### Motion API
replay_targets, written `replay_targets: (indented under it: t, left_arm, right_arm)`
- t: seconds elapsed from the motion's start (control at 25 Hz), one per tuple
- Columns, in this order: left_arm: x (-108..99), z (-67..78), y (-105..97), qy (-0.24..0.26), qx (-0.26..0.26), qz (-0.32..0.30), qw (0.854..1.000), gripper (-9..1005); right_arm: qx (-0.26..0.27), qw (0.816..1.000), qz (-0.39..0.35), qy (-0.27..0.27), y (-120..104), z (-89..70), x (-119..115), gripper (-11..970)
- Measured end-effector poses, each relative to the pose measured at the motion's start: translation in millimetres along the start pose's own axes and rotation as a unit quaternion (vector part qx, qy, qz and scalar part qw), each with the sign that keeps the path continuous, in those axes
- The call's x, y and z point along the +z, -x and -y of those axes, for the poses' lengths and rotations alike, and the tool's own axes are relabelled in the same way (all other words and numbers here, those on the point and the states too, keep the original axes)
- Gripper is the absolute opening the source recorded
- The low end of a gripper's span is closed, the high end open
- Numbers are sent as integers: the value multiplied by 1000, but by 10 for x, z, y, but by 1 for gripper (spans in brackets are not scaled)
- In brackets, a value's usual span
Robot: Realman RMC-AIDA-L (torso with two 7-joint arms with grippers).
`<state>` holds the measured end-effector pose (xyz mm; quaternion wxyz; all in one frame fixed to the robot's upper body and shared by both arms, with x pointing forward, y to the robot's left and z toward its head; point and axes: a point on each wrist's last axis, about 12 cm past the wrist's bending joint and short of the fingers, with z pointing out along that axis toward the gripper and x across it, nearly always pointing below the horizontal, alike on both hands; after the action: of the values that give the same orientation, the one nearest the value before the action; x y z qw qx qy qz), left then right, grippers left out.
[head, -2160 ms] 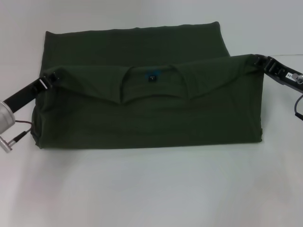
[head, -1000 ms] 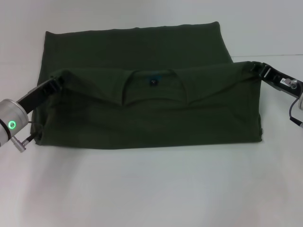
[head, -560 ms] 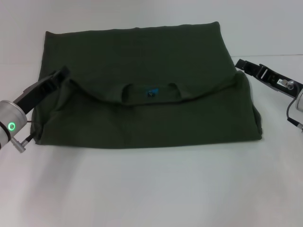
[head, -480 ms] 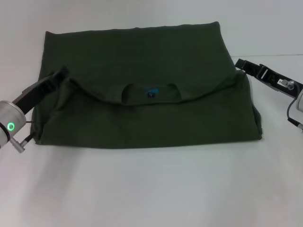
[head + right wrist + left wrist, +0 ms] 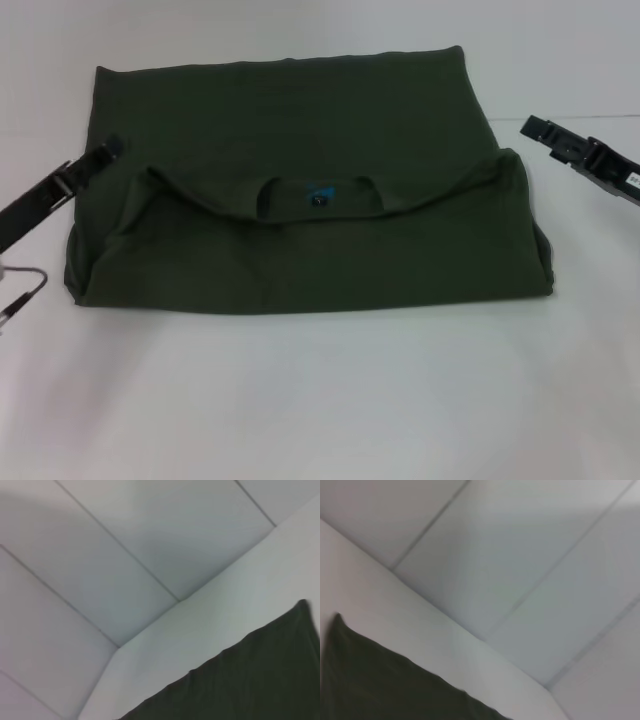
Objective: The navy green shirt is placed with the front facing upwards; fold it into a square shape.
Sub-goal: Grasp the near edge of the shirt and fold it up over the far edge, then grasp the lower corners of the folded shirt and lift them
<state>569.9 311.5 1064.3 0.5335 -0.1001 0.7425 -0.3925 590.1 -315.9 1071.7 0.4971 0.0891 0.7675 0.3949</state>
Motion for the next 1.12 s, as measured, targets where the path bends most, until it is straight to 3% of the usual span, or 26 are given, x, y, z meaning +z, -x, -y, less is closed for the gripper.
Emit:
replay_targets:
  t: [0.16, 0.4, 0.68, 1.12]
  left_arm:
    - [-209, -56, 97, 3, -34, -77, 996, 697]
    - [-400, -169, 242, 64, -11, -184, 981, 719]
    - [-416, -201, 359, 83, 34, -190, 978, 711]
    - [-271, -238, 181, 87, 88, -200, 972, 696]
  right_arm:
    - [16, 999, -22, 17, 38, 52, -183, 900]
    - [22, 997, -67, 20, 19, 124, -369, 900]
    - [20, 996, -80, 14, -34, 180, -482, 900]
    - [18, 996, -87, 16, -76, 168, -469, 901]
